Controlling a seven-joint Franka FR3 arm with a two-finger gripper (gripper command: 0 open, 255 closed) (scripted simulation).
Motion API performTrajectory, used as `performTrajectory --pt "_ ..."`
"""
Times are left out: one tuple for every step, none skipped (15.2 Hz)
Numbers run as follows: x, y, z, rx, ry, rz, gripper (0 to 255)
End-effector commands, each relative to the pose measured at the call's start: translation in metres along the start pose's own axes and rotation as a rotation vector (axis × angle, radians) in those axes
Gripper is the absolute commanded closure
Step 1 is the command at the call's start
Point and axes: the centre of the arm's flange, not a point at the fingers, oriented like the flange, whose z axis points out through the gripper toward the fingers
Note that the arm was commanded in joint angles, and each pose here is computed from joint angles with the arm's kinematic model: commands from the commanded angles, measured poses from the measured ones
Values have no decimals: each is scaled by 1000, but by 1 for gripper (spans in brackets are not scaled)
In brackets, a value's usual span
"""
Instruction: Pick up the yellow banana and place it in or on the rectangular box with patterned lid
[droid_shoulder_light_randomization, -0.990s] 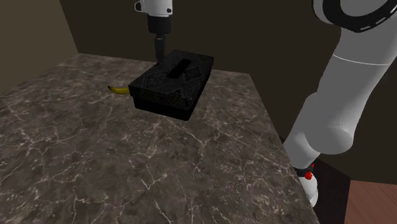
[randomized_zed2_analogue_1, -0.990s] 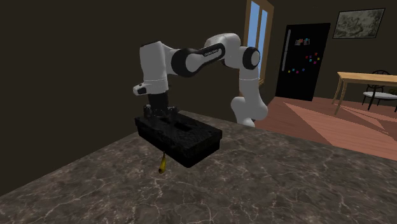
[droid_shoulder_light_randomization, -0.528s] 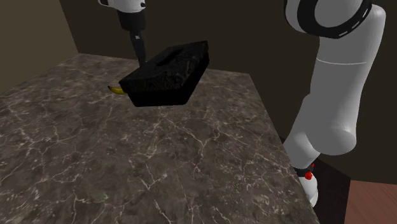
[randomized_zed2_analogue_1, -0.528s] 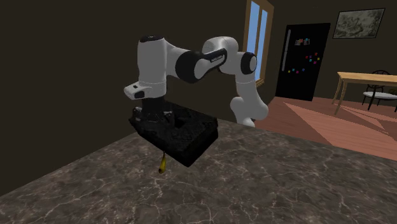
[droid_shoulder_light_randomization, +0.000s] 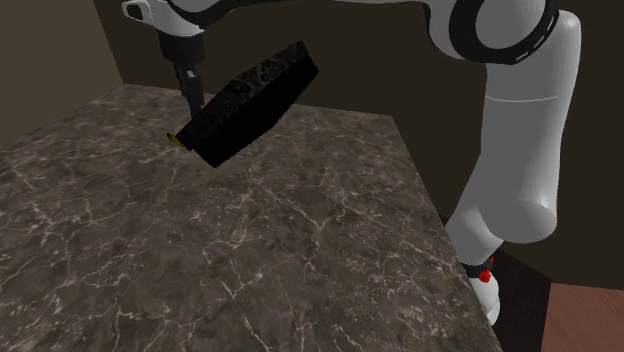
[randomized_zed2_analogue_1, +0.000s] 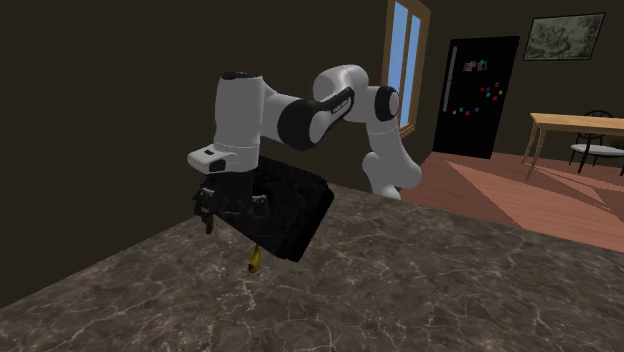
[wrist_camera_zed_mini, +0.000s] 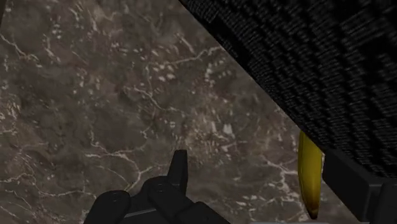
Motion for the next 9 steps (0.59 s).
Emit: performTrajectory --pt "4 -30 51 194 -94 2 0" --pt "4 -32 59 194 -94 2 0" --pt "4 -32 59 194 -94 2 0" --pt "4 -32 59 194 -94 1 0" --pt "4 -32 59 194 -94 1 0" --pt "4 -32 59 194 -94 1 0" --pt "4 -32 59 194 -94 2 0" --pt "4 -32 59 194 -94 1 0" --pt "4 -32 59 194 -94 1 0"
